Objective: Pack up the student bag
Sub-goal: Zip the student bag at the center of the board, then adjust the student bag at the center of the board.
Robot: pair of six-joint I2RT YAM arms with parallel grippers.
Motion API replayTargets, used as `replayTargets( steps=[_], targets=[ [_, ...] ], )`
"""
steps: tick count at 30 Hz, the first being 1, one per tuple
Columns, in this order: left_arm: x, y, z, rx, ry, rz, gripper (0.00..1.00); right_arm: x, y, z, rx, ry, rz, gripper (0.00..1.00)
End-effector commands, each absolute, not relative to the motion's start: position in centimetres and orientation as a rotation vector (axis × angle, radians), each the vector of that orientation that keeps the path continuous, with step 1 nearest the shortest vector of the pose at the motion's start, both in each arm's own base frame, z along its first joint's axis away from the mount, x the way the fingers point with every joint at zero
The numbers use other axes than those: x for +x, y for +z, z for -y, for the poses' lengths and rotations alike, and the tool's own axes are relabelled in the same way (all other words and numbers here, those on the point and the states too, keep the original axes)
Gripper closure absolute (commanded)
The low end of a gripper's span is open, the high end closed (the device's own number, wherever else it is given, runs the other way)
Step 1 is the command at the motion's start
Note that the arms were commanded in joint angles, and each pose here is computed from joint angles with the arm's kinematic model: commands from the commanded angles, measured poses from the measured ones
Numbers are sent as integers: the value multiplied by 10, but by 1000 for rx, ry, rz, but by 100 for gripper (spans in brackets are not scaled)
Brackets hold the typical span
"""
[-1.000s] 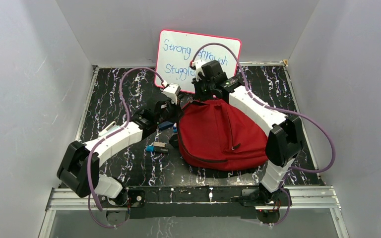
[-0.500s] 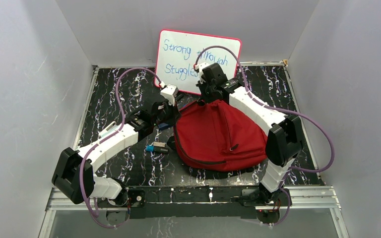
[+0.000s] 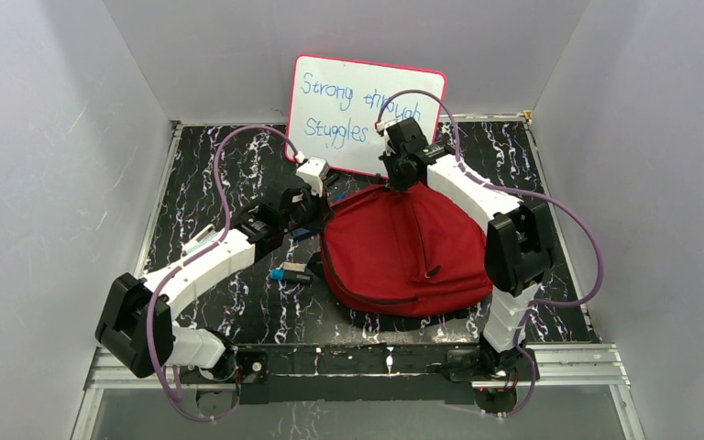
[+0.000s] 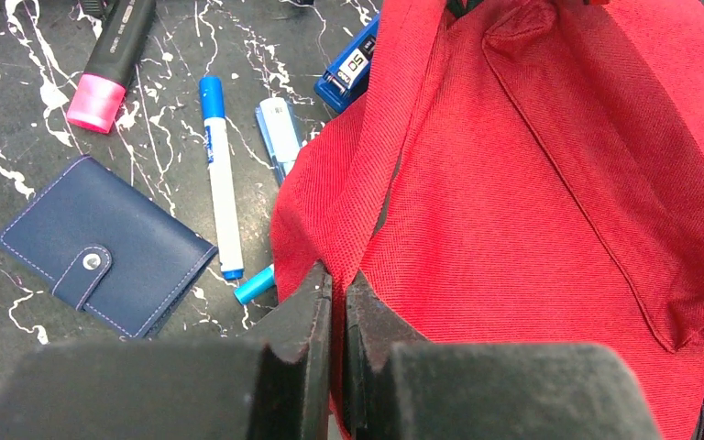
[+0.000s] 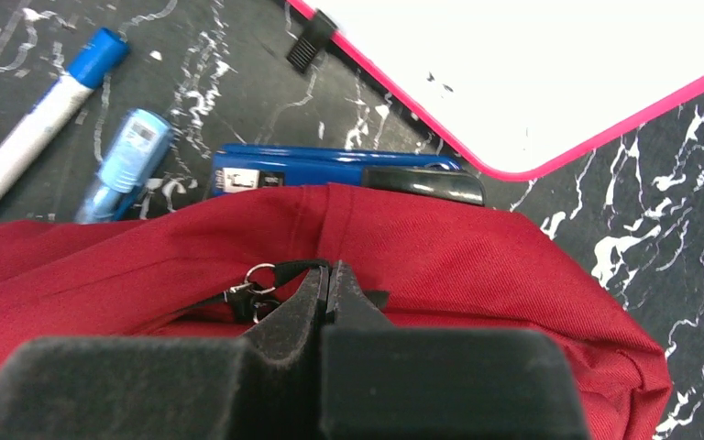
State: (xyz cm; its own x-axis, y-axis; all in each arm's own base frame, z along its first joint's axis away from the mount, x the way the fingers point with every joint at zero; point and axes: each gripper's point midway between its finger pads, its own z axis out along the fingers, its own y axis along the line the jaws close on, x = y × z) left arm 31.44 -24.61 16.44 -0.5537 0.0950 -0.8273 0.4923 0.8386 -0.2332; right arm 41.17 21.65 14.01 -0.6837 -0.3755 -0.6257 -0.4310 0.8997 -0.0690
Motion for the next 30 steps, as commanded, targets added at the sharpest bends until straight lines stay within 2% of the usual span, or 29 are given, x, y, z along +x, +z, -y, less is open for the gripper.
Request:
replayTargets(
  steps=[1,8,11,12,15,18,23,26,30],
  targets=[
    [313,196,232,392,-534,-2056,100,446,153,-150,-430,-211,-2366,100],
    [312,196,232,384,-539,-2056,100,441,148,-134,-406,-279,-2396,100],
    [313,196,232,375,-545,-2058,100,440,155,-140,-399,-225,-2385,100],
    [313,194,233,372,-545,-2064,100,440,161,-143,-392,-191,-2371,95],
    [313,187,234,358,-546,-2098,100,437,185,-155,-385,-79,-2314,66],
    [314,185,235,346,-551,-2116,84,423,208,-163,-356,43,-2261,56],
    [315,211,243,362,-602,-2066,54,377,222,-158,-310,169,-2221,53],
    [311,229,251,395,-658,-2028,46,340,214,-146,-291,201,-2249,50],
    [299,239,262,411,-737,-2030,44,291,204,-130,-267,235,-2304,49]
  ],
)
